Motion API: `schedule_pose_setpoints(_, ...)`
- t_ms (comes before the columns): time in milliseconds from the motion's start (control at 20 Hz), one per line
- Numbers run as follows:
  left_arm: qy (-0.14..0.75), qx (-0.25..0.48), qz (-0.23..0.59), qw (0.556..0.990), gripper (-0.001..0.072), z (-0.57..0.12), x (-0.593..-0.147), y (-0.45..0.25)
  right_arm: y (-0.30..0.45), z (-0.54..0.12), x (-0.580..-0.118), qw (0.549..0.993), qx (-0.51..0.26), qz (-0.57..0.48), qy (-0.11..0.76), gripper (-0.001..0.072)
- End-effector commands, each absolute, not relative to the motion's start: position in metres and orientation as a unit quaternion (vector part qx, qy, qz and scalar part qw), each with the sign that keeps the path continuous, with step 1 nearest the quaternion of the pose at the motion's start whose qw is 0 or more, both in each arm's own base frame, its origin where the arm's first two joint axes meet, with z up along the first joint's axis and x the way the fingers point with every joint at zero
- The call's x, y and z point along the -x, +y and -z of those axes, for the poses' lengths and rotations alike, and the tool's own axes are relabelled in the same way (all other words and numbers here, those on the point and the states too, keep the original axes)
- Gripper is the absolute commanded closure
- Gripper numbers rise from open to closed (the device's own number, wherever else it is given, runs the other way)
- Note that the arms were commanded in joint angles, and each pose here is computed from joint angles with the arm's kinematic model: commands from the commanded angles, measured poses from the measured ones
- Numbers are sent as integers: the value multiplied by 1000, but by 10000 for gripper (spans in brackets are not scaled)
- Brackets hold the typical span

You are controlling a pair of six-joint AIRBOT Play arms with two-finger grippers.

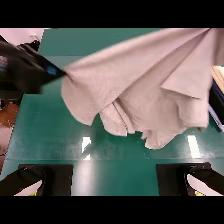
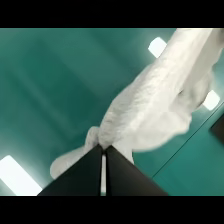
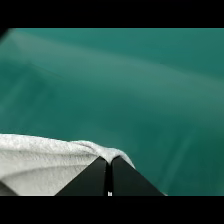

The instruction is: Fold the shirts.

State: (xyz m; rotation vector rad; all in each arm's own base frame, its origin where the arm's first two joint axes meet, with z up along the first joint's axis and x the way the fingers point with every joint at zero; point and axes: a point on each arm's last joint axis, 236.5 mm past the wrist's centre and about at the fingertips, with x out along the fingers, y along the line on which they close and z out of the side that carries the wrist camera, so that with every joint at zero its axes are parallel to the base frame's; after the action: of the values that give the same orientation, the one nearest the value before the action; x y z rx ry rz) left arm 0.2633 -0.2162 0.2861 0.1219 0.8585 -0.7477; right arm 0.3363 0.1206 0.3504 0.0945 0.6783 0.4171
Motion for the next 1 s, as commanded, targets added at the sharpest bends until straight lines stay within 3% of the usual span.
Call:
schedule_pose_setpoints(0, 516, -126, 296, 794, 683, -186, -289, -196, 130, -244, -380, 847, -27, -199, 492, 698)
schedule_pose_setpoints(150, 553, -170, 259, 774, 683, -117, -326, -190, 149, -155, -421, 813, -13, -210, 543, 698)
schedule_pose_setpoints(350, 517, -182, 227, 805, 682, -69, -395, -205, 157, -80, -465, 812, -33, -192, 550, 697)
schedule_pose_setpoints(550, 475, -81, 154, 863, 680, -66, -455, -187, 159, -63, -492, 826, -41, -184, 531, 696)
schedule_pose_setpoints(600, 471, -56, 136, 869, 541, -69, -464, -173, 160, -69, -501, 836, -43, -183, 515, 696)
schedule_pose_setpoints(650, 473, -41, 126, 871, 293, -72, -468, -161, 161, -76, -509, 846, -45, -183, 499, 693)
schedule_pose_setpoints(700, 485, -27, 117, 866, 153, -73, -467, -149, 161, -84, -515, 854, -46, -183, 485, 651)
schedule_pose_setpoints(750, 502, -17, 110, 858, 159, -73, -462, -140, 160, -93, -519, 859, -47, -183, 475, 428)
schedule_pose_setpoints(800, 519, -11, 106, 848, 159, -72, -455, -134, 158, -101, -520, 862, -46, -183, 471, 263)
schedule_pose_setpoints(950, 565, -8, 117, 817, 159, -67, -428, -139, 148, -121, -500, 846, -37, -188, 498, 255)
